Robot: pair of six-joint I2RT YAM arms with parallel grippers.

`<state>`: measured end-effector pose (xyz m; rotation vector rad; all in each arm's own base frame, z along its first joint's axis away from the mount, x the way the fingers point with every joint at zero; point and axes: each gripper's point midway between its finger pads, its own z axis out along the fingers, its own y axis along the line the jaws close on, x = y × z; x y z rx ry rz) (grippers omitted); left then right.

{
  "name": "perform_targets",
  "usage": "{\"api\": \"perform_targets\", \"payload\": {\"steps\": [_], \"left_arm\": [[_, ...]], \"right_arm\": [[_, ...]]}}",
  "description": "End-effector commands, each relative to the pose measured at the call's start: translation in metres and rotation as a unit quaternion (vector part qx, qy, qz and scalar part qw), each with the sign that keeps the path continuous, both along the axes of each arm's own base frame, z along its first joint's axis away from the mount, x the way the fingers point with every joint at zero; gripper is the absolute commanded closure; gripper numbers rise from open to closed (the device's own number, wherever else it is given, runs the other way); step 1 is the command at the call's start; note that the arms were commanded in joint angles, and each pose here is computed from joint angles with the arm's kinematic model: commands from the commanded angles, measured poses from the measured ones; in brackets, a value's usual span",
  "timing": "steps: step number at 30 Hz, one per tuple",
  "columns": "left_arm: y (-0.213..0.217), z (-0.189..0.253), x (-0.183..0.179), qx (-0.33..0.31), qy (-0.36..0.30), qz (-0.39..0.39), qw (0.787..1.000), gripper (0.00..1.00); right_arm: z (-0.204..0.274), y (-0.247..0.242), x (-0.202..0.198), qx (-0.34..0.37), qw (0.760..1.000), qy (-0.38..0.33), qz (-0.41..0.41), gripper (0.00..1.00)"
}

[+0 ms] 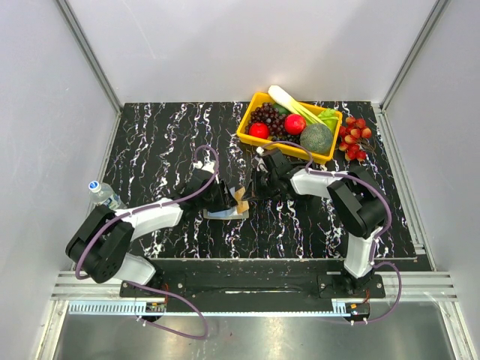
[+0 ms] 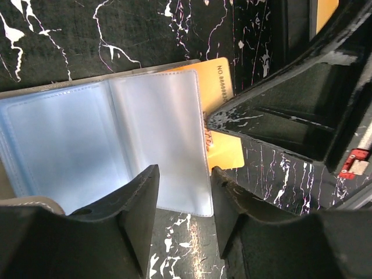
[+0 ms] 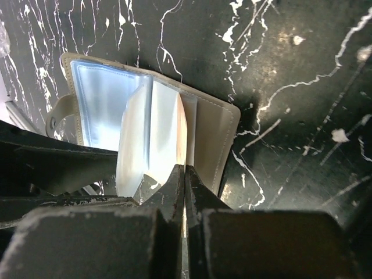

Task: Put the credit cards into the card holder
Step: Turn over the card slot in the card holder.

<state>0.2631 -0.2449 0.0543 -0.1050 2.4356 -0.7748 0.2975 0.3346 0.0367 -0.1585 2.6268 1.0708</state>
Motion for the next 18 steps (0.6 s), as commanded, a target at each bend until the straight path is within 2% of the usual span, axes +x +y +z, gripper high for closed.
{"api": "perform_targets", "payload": {"steps": [1, 5, 8, 13, 18], "left_arm": [[-0.011, 0.015, 0.01, -0.023, -0.02, -0.002, 1.0, 0.55], [-0.007, 0.003, 0.008, -0.003, 0.001, 0.005, 1.0, 0.53], [-0.006, -0.008, 0.007, 0.002, 0.017, 0.01, 1.0, 0.6], [-0.011, -0.012, 0.007, 0.0, 0.022, 0.002, 1.0, 0.62], [-0.019, -0.007, 0.006, -0.012, 0.015, -0.013, 1.0, 0.59]], "right_arm": [[0.031, -0.009, 0.018, -0.013, 0.996, -0.071, -0.043, 1.0], [0.049, -0.021, 0.026, -0.023, 0.991, -0.107, -0.078, 1.0], [0.065, -0.024, 0.029, -0.017, 0.988, -0.125, -0.089, 1.0], [0.074, -0.022, 0.027, -0.001, 0.988, -0.123, -0.093, 1.0], [0.078, -0.012, 0.026, 0.022, 0.989, -0.124, -0.072, 1.0]]}}
